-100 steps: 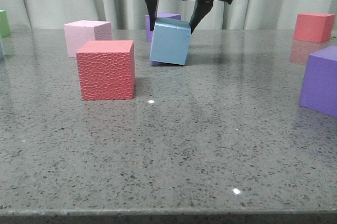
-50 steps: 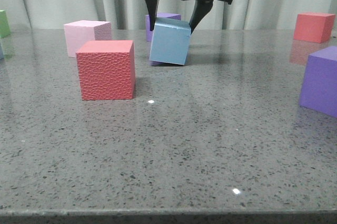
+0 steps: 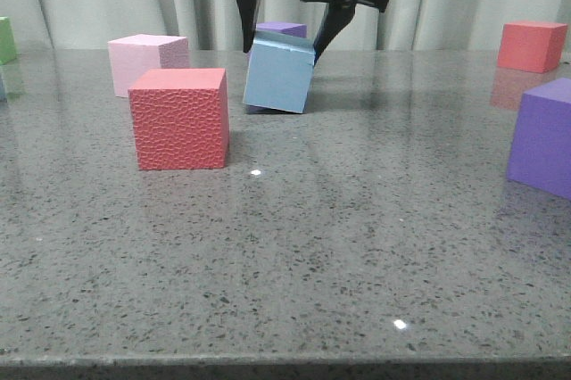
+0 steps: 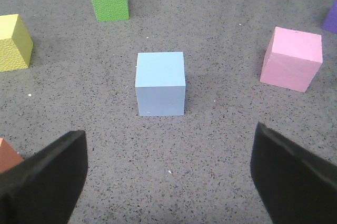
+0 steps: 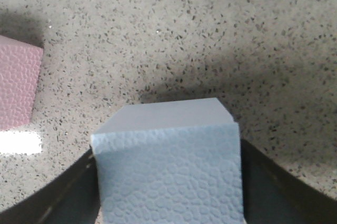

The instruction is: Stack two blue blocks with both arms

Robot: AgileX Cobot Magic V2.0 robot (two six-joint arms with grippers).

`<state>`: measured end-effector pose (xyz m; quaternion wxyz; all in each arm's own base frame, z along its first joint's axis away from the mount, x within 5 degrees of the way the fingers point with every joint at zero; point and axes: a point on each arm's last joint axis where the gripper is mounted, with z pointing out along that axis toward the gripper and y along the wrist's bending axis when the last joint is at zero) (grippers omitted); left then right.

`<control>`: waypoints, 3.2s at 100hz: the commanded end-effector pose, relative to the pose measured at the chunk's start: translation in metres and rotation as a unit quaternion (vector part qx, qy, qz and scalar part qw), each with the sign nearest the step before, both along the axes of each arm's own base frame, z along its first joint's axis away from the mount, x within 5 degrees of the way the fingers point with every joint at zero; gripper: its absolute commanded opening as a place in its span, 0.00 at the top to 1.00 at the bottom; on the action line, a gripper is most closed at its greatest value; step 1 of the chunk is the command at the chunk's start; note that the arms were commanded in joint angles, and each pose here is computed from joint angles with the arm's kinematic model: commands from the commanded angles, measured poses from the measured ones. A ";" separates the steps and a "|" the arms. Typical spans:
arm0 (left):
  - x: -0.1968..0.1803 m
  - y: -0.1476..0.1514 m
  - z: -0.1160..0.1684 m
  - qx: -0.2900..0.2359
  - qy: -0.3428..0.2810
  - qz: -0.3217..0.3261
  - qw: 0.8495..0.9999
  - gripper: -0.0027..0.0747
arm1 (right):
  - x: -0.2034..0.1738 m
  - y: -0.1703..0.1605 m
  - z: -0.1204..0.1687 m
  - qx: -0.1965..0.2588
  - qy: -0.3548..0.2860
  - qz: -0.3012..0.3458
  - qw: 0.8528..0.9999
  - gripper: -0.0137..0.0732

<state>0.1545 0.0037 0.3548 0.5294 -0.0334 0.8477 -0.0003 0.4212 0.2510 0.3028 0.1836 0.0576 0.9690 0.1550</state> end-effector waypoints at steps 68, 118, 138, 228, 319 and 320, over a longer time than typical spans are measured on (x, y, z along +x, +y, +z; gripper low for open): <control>0.001 -0.001 0.016 -0.004 -0.043 -0.003 0.999 0.19 | -0.027 -0.017 0.074 0.024 -0.073 0.011 0.997 0.16; 0.045 0.002 0.037 -0.038 -0.001 0.010 0.999 0.19 | -0.085 -0.053 0.160 -0.002 -0.176 0.057 0.983 0.16; 0.082 0.009 0.038 -0.034 0.038 0.022 0.998 0.19 | -0.122 -0.066 0.186 -0.066 -0.232 0.050 0.969 0.16; 0.222 0.016 0.003 -0.014 0.216 0.001 0.976 0.19 | -0.214 -0.110 0.147 -0.041 -0.239 0.088 0.966 0.16; 0.243 0.018 -0.036 -0.012 0.272 0.001 0.962 0.40 | -0.216 -0.110 0.147 -0.037 -0.231 0.089 0.968 0.16; 0.243 0.018 -0.036 -0.012 0.272 0.001 0.962 0.41 | -0.216 -0.110 0.147 -0.037 -0.231 0.089 0.968 0.16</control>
